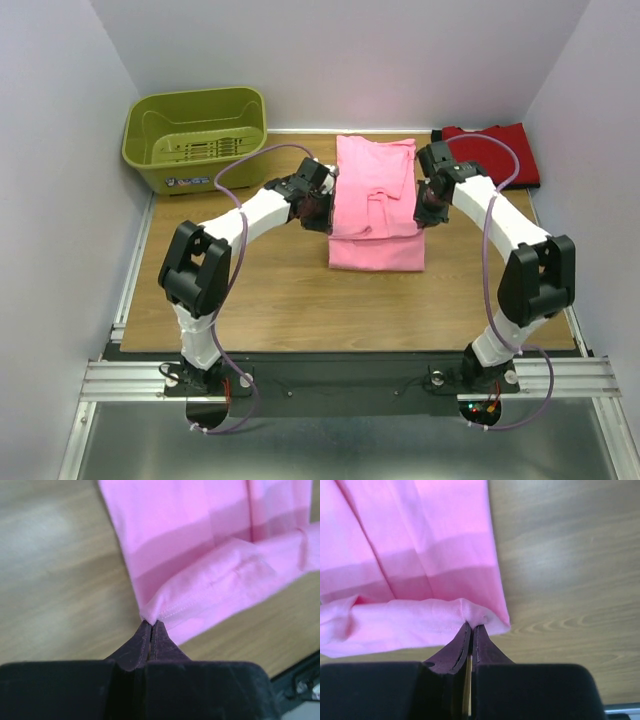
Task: Fold and stack the t-shirts
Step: Fold the tshirt
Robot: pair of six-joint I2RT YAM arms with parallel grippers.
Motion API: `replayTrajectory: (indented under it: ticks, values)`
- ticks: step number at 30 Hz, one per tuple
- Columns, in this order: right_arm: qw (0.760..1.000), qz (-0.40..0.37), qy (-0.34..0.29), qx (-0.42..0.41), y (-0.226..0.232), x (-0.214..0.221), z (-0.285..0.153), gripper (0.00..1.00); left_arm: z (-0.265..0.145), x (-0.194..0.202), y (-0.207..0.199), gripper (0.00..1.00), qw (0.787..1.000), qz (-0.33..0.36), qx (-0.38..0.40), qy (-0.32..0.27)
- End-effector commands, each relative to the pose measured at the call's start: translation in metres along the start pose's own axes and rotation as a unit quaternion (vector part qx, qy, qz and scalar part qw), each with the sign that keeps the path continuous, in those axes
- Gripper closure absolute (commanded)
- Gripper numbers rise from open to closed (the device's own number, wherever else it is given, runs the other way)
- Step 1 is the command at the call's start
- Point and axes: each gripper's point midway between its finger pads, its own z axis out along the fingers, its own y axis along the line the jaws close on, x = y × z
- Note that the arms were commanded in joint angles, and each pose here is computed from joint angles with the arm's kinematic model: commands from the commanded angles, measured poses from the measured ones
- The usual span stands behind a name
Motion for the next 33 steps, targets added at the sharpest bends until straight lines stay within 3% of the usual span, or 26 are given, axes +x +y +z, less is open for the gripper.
replayTrajectory:
  ticks: [1, 15, 33]
  values:
    - [0.999, -0.003, -0.053, 0.004, 0.000, -0.045, 0.005, 0.99, 0.001, -0.053, 0.016, 1.00, 0.998, 0.018, -0.019, -0.063]
    - [0.997, 0.003, -0.074, 0.021, -0.018, -0.077, 0.035, 0.99, 0.018, -0.112, 0.011, 1.00, 0.988, 0.066, -0.006, -0.136]
    - [0.996, 0.011, -0.087, 0.028, -0.014, -0.087, 0.091, 0.99, 0.066, -0.100, 0.042, 1.00, 0.993, 0.043, -0.024, -0.111]
